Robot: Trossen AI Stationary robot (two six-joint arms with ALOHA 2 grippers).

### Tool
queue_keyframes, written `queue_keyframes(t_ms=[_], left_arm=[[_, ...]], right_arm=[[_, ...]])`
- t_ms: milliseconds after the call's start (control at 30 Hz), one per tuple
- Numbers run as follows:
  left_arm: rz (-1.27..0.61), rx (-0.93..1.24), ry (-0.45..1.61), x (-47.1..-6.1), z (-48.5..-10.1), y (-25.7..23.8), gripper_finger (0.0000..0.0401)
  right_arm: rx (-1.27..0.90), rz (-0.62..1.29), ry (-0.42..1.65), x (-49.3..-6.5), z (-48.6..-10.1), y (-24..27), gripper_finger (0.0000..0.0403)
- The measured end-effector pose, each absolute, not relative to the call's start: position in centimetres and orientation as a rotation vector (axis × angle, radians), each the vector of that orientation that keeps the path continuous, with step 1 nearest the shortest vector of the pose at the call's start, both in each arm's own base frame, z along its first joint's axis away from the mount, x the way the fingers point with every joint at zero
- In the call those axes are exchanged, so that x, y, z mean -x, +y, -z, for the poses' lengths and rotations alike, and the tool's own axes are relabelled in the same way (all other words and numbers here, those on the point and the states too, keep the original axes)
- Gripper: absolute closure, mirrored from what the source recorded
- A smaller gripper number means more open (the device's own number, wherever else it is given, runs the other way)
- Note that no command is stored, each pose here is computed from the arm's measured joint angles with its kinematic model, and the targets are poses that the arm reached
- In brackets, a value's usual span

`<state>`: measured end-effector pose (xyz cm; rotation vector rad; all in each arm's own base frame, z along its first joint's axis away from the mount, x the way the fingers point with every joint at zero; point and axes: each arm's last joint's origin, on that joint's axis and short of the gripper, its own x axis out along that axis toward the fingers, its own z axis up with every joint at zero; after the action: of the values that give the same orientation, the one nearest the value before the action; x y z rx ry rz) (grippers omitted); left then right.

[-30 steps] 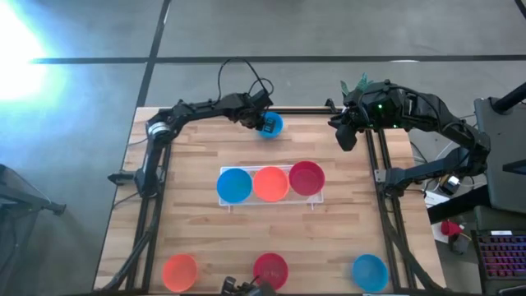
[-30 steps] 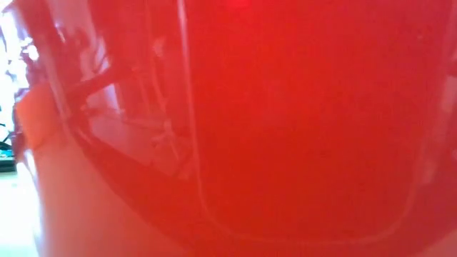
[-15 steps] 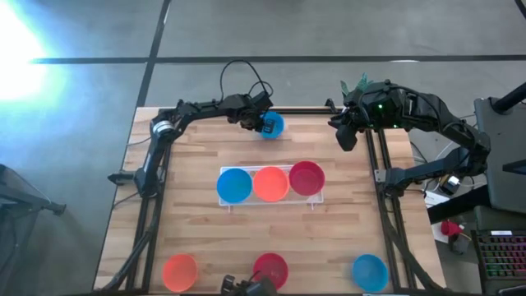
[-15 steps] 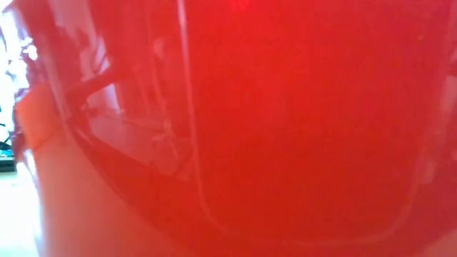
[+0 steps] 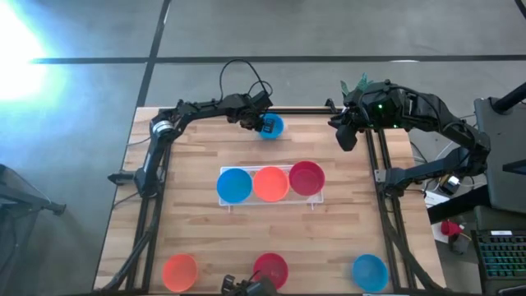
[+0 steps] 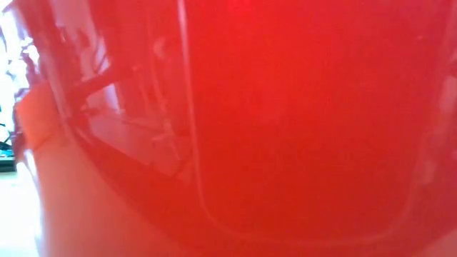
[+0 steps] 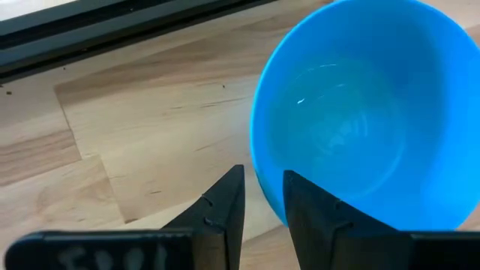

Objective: Pick & Place Mini bowls
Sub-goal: Stack the top blue bowl on the blue bowl on the shelf

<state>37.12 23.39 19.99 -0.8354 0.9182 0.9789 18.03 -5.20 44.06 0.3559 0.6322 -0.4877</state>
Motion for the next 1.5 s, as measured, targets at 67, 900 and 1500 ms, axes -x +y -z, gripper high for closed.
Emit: queue_keyframes(t_ms=[67, 900, 1500], left_arm=[[-0.979, 0.836, 0.917, -37.1, -20.0, 23.4, 0.0304], [-0.849, 0.819, 0.940, -36.4, -19.3, 23.2, 0.0399], [-0.731, 0.533, 0.851, -27.4, -35.4, 16.9, 0.0400]], right_arm=[[-0.356, 0.487, 0.632, -18.0, -44.1, -5.2, 0.0323], [-0.356, 0.488, 0.632, -18.0, -44.1, -5.2, 0.0323], [-0.359, 0.489, 0.630, -18.0, -44.1, -5.2, 0.0323]])
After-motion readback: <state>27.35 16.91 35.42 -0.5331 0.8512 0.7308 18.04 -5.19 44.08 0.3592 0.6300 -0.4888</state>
